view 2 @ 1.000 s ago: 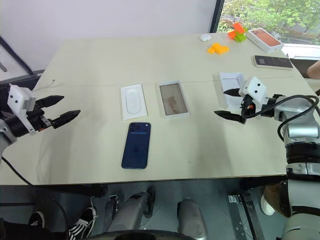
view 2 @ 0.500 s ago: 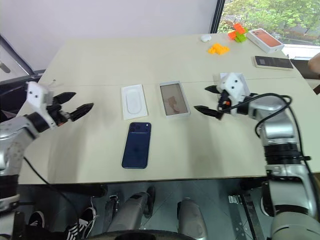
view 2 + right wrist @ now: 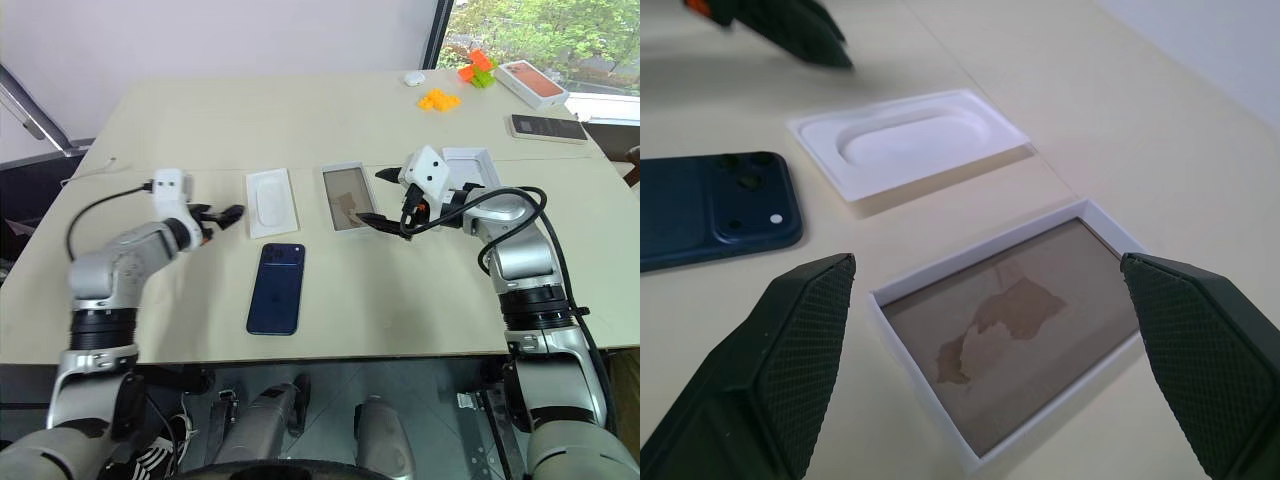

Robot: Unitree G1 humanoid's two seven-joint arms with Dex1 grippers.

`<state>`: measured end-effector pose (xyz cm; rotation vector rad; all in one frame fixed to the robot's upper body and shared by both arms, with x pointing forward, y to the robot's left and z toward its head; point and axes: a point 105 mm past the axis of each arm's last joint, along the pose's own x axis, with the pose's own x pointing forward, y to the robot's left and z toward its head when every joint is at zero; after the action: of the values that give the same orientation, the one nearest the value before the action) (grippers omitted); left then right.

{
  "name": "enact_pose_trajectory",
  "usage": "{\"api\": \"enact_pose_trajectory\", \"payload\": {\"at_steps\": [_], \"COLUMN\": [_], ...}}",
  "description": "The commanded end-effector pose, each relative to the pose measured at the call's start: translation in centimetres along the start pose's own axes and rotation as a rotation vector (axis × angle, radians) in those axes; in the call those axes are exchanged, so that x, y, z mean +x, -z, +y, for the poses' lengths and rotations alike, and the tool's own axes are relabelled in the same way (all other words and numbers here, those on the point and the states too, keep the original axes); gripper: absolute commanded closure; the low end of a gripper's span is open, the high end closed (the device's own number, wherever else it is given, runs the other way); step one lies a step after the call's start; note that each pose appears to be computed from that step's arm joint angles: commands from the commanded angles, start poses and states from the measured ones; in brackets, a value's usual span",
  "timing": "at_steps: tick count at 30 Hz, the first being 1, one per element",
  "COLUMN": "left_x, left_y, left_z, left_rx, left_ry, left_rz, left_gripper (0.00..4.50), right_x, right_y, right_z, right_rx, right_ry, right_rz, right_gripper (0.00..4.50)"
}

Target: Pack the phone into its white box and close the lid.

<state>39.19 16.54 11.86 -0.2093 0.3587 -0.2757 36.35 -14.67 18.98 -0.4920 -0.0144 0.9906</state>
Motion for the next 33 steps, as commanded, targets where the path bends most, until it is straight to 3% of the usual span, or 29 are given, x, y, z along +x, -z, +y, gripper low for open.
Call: {"api": "enact_pose_trajectory", "payload": {"at_steps": [1, 9, 12, 15, 20, 23, 30, 33], "left_x": [0.5, 2.1, 2.7, 4.0, 4.4, 4.5, 4.5, 4.5], "left_y": [-1.3, -1.0, -1.3, -0.7, -0.2, 0.3, 1.0, 0.9], "left_z": [-0.2, -0.7, -1.3, -2.8, -2.9, -3.3, -3.3, -3.0], "left_rx": [-0.021, -0.119, -0.066, -0.015, -0.013, -0.038, -0.057, -0.065], "left_ry": [-0.054, -0.087, -0.063, -0.043, -0.042, -0.02, -0.034, -0.04], "left_rz": [-0.05, -0.03, -0.031, 0.049, 0.073, 0.086, 0.112, 0.105], "left_gripper": [0.07, 0.07, 0.07, 0.07, 0.07, 0.91, 4.39, 4.49], "right_x": [-0.4, -0.7, -0.7, -0.5, -0.7, -0.8, -0.9, -0.9], "right_y": [-1.0, -0.6, -0.7, -0.9, -1.1, -1.1, -1.3, -1.5], "right_z": [-0.1, 0.0, 0.1, 0.4, 0.1, 0.1, -0.1, -0.3], "right_rx": [-0.036, -0.027, -0.028, -0.026, -0.035, -0.036, -0.041, -0.046], "right_ry": [0.014, 0.032, 0.033, 0.032, 0.043, 0.046, 0.055, 0.061], "right_rz": [-0.032, -0.022, -0.024, -0.03, -0.026, -0.023, -0.02, -0.021], "right_gripper": [0.05, 0.05, 0.05, 0.05, 0.05, 0.0, 0.0, 0.0]}}
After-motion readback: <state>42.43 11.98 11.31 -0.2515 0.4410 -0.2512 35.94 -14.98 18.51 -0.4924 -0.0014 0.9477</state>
